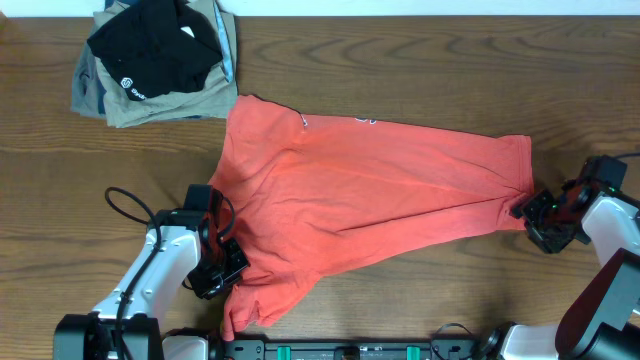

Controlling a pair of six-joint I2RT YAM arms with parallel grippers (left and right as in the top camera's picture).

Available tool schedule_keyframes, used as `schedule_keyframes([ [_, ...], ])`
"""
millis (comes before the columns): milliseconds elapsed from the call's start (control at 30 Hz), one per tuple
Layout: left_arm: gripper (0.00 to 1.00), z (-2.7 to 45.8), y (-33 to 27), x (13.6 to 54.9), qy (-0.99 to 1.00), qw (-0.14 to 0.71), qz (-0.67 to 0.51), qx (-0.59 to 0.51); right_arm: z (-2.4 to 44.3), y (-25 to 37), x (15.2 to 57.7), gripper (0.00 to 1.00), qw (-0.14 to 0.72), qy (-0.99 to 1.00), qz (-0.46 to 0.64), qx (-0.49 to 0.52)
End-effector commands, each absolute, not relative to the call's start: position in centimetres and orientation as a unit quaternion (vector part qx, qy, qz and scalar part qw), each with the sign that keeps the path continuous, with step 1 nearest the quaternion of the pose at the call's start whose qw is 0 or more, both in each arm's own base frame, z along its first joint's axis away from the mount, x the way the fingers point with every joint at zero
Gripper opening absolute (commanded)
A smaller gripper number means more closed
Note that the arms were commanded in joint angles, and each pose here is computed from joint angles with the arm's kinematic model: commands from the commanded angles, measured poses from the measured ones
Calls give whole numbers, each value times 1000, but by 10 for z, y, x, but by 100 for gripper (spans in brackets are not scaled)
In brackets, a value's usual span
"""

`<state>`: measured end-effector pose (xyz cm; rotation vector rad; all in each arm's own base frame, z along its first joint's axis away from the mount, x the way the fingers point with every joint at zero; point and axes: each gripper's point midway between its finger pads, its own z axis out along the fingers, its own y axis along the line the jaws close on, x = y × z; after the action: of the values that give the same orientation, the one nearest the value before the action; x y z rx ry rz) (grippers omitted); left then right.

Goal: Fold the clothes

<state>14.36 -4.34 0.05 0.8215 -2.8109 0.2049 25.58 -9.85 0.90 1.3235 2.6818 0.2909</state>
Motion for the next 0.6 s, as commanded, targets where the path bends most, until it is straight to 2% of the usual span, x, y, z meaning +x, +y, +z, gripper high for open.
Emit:
schedule_keyframes([
  [0, 6, -2, -41, 140, -952, 108, 61, 278, 4, -102, 252, 63, 63, 894, 74, 438],
  [167, 6, -2, -41, 140, -953, 108, 61, 278, 5, -104, 255, 60, 71, 893, 73, 438],
  [500, 6, -2, -41, 140, -953, 108, 61, 278, 5, -103, 256, 61, 72, 900, 74, 424],
  [567, 7, -2, -41, 140, -953, 108, 61, 278, 5, -103, 255, 58, 71, 900, 71, 424],
])
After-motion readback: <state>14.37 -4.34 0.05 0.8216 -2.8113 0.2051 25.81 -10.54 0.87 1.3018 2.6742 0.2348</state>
